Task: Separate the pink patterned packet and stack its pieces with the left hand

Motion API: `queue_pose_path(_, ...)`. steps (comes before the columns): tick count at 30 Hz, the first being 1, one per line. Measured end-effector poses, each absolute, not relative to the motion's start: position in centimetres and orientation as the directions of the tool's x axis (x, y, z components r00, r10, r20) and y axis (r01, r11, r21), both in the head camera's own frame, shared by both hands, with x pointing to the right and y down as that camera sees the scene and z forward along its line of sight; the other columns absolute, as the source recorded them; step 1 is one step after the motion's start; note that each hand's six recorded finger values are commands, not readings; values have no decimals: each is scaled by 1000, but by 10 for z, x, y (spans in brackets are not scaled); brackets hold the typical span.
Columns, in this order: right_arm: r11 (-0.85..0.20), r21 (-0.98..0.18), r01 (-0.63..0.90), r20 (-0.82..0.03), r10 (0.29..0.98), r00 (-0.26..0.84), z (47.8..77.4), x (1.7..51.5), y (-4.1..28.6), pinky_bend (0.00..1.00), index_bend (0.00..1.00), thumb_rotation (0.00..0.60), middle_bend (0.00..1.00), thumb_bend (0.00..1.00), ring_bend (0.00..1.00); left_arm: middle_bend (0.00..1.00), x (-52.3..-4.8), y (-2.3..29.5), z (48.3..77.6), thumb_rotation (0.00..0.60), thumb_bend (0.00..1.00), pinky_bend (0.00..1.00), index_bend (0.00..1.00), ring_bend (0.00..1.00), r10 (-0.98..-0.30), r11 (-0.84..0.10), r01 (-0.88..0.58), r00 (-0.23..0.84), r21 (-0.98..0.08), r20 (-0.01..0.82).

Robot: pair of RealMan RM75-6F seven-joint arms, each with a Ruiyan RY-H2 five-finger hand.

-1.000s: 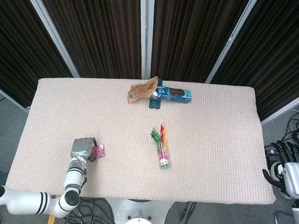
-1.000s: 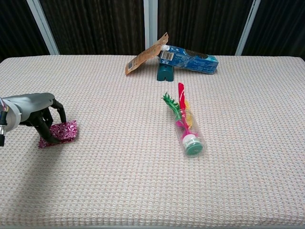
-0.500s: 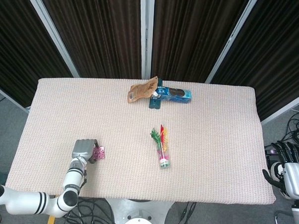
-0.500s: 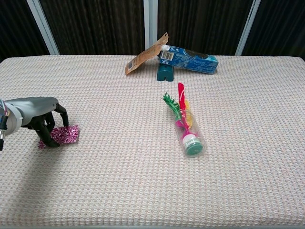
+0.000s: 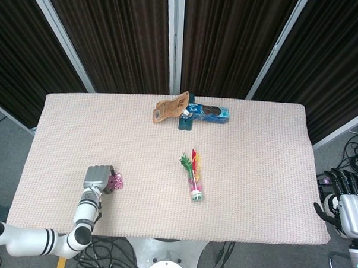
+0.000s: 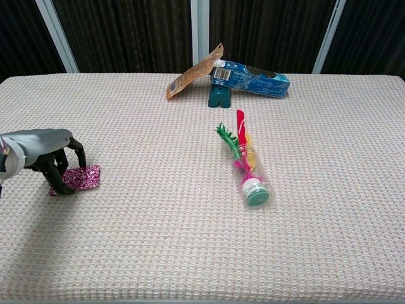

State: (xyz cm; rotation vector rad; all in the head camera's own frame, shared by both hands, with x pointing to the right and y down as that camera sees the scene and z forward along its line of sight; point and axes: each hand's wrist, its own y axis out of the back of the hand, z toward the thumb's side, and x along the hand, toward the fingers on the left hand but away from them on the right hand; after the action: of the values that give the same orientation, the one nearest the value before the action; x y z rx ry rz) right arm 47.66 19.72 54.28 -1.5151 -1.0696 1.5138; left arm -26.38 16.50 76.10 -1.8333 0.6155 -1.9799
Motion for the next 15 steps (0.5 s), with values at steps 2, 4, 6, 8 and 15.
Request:
queue_pose_path(2,-387,-920,59,-390,920,-40,543,477,197,0,127,517,91,197,0,879,-265,164,761,600,265,939,421,900,-547,-834,-25,-88,-551,833)
queue_pose_path(4,-386,-921,59,-389,920,-40,542,477,197,0,126,516,91,197,0,879,-266,164,761,600,265,939,417,900,-548,-833,-32,-90,-552,832)
queue_pose_path(6,-387,-920,59,-389,920,-39,542,476,197,0,126,519,91,196,0,878,-267,163,761,600,265,939,415,900,-550,-831,-31,-92,-555,830)
queue_pose_path(8,-387,-920,59,-390,920,-38,542,476,197,0,126,518,92,196,0,878,-268,163,761,600,265,939,413,900,-551,-831,-30,-94,-556,829)
queue_pose_path(15,-387,-920,59,-390,920,-39,542,476,198,0,126,514,91,198,0,878,-269,162,760,600,265,939,357,900,-554,-828,-34,-99,-559,827)
